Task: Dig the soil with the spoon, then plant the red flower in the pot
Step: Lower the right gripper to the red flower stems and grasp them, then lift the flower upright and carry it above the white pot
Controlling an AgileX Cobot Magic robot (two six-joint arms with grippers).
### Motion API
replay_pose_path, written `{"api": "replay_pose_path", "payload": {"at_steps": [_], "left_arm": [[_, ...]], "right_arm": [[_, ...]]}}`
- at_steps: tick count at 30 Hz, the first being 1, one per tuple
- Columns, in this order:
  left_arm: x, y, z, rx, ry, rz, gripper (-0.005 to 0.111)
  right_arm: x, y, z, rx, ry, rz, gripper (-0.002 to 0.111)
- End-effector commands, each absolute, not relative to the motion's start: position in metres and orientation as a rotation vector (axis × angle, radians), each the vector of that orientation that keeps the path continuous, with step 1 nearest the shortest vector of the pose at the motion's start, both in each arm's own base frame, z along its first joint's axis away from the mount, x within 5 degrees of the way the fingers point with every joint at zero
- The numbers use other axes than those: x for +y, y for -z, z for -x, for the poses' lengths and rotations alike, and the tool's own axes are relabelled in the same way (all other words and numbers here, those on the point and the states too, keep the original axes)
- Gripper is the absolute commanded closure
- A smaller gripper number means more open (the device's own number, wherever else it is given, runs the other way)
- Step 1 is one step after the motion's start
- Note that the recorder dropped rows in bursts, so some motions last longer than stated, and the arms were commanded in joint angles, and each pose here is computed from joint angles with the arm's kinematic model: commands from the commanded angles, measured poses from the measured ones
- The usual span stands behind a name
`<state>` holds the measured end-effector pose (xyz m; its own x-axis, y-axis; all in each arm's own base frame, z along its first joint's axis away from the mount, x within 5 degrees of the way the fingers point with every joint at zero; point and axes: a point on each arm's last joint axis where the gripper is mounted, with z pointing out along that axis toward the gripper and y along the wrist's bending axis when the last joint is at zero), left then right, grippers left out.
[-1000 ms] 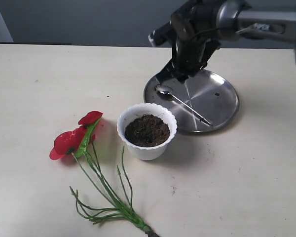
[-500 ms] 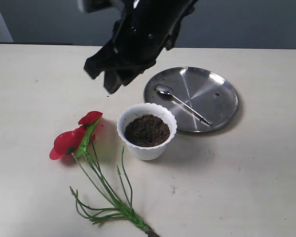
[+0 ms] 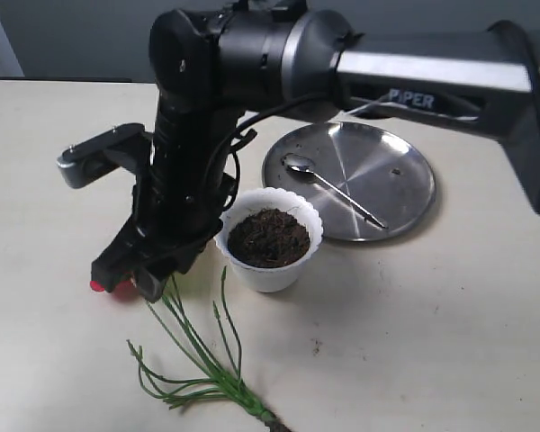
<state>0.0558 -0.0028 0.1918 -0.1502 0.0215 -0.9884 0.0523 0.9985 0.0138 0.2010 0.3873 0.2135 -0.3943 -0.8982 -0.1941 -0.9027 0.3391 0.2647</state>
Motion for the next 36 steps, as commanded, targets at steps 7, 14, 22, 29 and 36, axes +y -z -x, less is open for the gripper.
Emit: {"api": "replay_pose_path", "payload": {"at_steps": [7, 14, 22, 29, 36], "left_arm": [[-0.003, -0.192, -0.055, 1.714, 0.030, -0.052, 0.106], [-0.003, -0.192, -0.055, 1.714, 0.030, -0.052, 0.106], [-0.003, -0.192, -0.055, 1.714, 0.030, -0.052, 0.106], [-0.003, -0.192, -0.055, 1.714, 0.030, -0.052, 0.106], [-0.003, -0.192, -0.055, 1.714, 0.030, -0.052, 0.106]], "right_arm": [[0.403, -0.167, -0.203, 2.583, -0.491, 1.725, 0.062], [0.405, -0.141, -0.204, 2.638, -0.464, 1.742, 0.079], [0.409, -0.144, -0.200, 2.668, -0.565, 1.696, 0.108], [0.410, -0.166, -0.197, 2.627, -0.645, 1.676, 0.108], [0.403, -0.202, -0.204, 2.475, -0.559, 1.659, 0.108]]}}
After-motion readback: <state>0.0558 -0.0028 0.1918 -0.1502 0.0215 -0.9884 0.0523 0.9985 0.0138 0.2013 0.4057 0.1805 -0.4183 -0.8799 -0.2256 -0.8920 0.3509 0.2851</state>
